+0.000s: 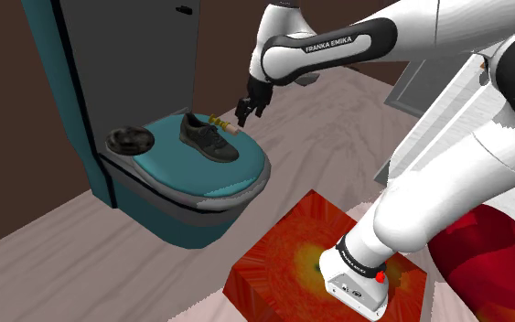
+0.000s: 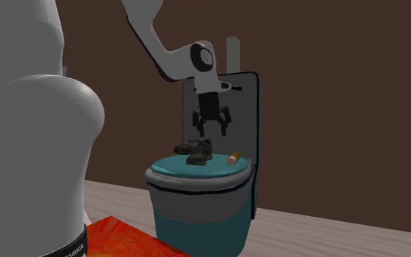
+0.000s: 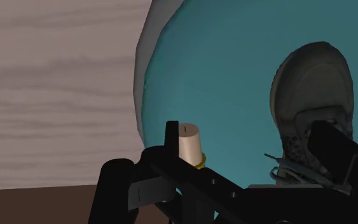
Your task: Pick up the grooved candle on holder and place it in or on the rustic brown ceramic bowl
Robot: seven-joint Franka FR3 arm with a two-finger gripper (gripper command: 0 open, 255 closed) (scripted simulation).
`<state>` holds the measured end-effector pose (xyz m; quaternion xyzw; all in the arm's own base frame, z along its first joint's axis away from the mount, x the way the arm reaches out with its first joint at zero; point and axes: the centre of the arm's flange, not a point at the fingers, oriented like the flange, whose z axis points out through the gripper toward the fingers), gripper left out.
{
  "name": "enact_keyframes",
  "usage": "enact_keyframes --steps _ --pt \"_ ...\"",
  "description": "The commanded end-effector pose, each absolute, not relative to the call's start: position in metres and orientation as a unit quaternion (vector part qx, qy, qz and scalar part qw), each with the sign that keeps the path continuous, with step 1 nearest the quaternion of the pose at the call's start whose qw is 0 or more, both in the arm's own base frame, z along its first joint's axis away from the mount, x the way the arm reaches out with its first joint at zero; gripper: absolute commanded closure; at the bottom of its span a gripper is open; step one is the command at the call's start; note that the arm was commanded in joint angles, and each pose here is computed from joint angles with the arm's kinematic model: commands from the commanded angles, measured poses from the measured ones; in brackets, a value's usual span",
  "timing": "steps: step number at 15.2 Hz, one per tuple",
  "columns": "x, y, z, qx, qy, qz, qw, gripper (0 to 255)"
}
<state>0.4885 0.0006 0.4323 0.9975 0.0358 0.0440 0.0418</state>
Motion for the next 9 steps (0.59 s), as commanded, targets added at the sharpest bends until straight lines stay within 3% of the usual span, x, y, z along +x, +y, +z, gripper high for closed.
enact_keyframes --steps 1,9 --pt "0.510 -0.004 0.416 0.997 0.034 0.052 0.049 0" --pt "0.594 -0.010 0.365 0.993 0.025 0.078 0.079 0"
